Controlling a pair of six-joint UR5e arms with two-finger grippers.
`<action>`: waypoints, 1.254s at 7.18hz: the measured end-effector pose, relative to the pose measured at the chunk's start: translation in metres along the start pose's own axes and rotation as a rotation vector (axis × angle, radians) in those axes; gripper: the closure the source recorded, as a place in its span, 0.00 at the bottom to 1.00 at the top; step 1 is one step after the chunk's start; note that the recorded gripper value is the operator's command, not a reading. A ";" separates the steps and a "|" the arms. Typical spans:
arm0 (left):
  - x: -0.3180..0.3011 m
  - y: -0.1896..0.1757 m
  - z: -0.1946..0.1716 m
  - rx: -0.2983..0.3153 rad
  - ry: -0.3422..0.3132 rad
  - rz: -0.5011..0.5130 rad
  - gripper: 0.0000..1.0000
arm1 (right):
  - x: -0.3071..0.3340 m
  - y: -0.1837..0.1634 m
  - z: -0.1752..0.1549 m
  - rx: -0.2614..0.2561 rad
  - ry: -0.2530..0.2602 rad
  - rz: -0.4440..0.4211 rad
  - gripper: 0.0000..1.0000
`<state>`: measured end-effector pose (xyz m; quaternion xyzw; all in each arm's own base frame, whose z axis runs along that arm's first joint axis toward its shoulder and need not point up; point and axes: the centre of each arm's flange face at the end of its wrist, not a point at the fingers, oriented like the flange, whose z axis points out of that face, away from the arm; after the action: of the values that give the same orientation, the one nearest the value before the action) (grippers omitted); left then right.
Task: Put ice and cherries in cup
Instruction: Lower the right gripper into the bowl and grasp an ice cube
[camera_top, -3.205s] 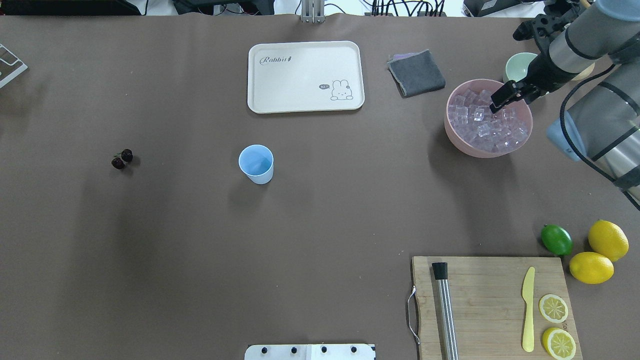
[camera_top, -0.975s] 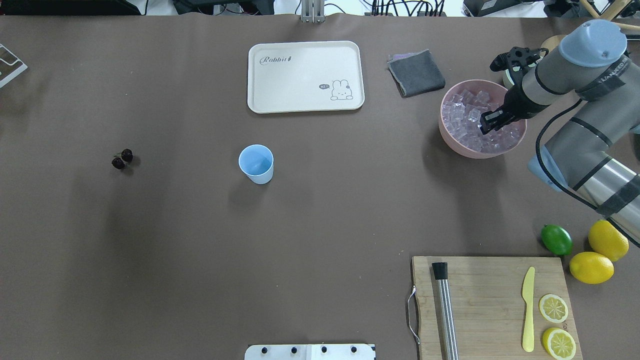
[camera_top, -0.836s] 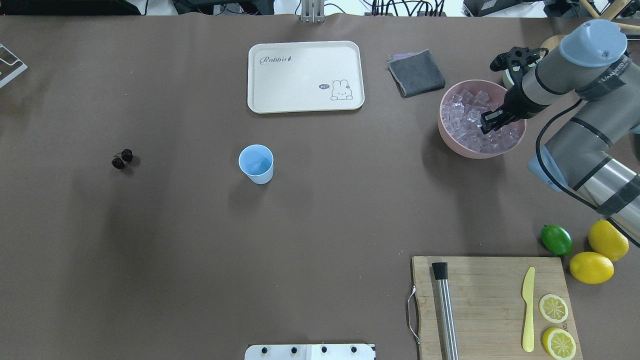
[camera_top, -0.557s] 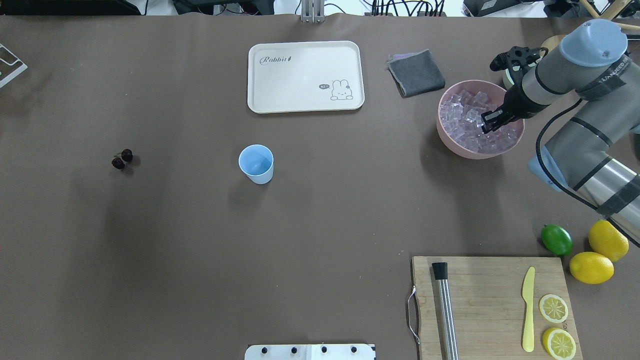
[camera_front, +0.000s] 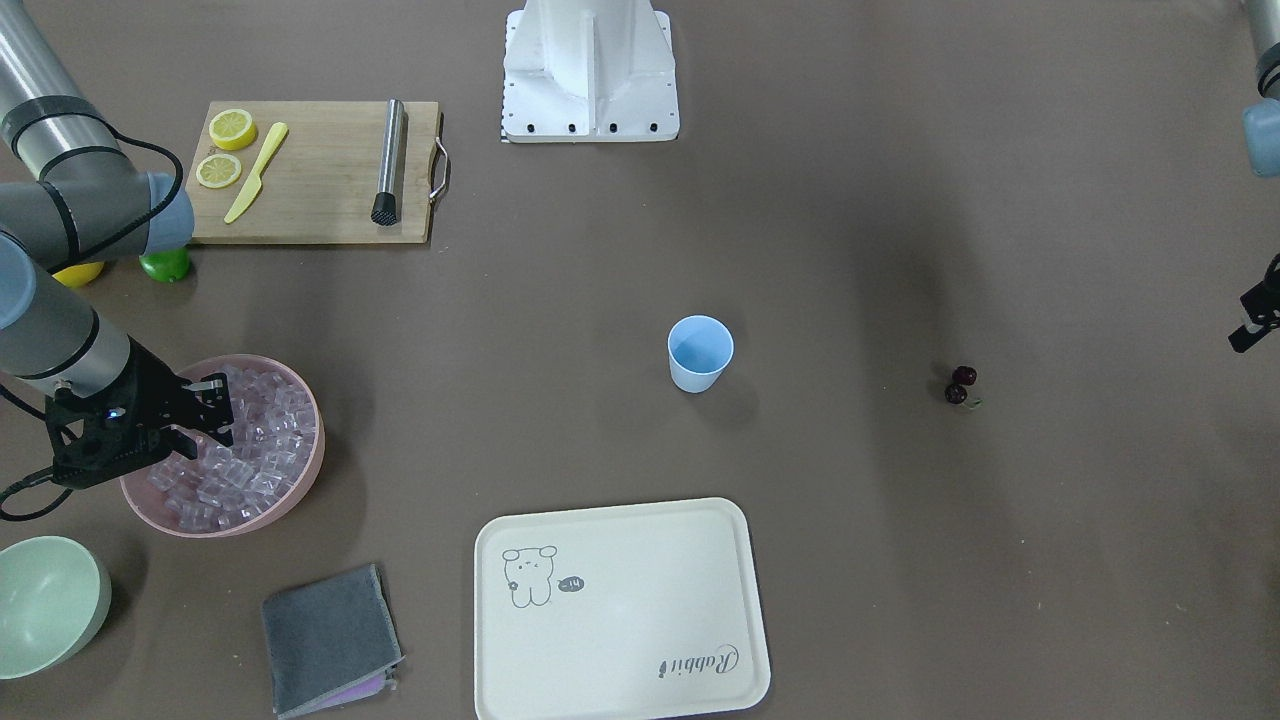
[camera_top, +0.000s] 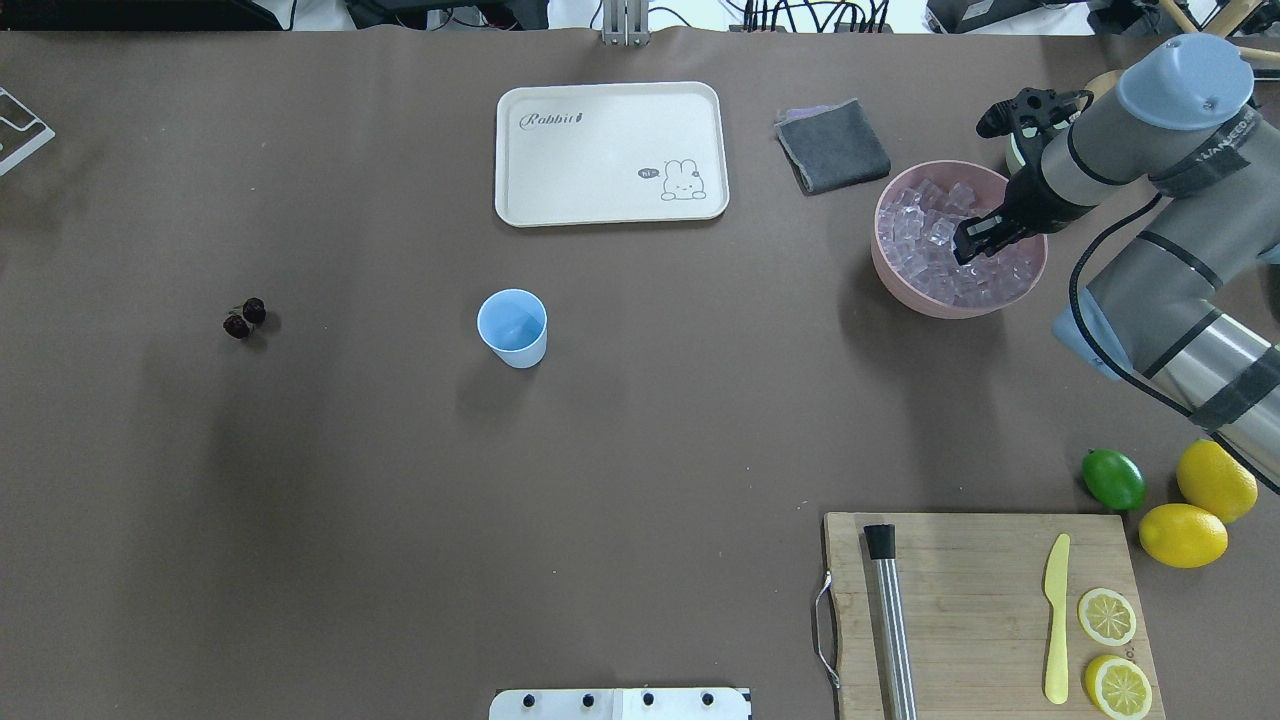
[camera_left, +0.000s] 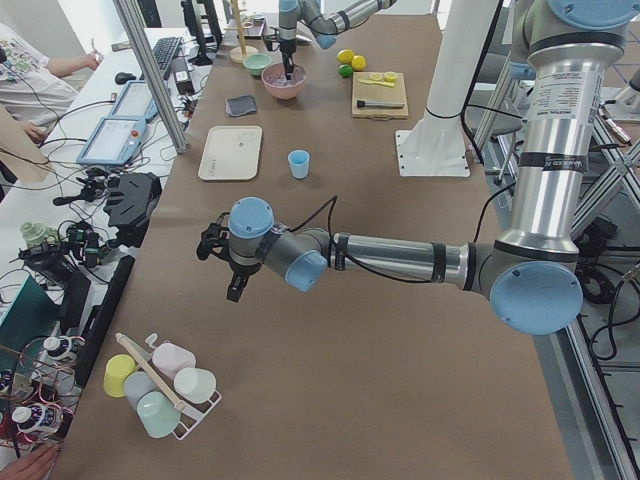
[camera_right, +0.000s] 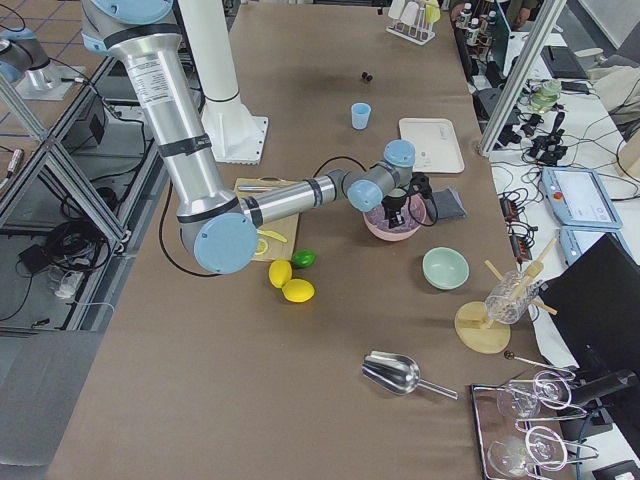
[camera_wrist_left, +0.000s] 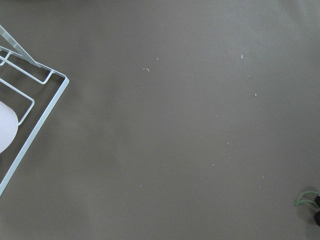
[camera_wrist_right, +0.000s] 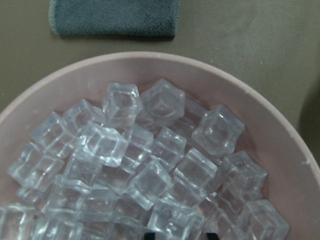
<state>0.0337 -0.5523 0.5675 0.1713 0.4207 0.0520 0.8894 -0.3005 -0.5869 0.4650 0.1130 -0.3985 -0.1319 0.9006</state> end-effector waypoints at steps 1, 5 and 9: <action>0.000 0.000 0.000 0.000 0.000 0.000 0.02 | -0.001 -0.004 -0.003 0.009 0.004 -0.002 0.01; 0.000 -0.001 0.000 0.001 0.000 0.002 0.02 | -0.012 -0.016 0.002 0.029 0.038 -0.011 0.18; -0.002 -0.007 0.004 0.003 0.001 0.006 0.02 | -0.013 -0.016 0.004 0.029 0.040 -0.018 0.79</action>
<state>0.0354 -0.5604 0.5693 0.1738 0.4209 0.0539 0.8887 -0.3137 -0.5979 0.4537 0.1321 -0.3812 -0.1320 0.9054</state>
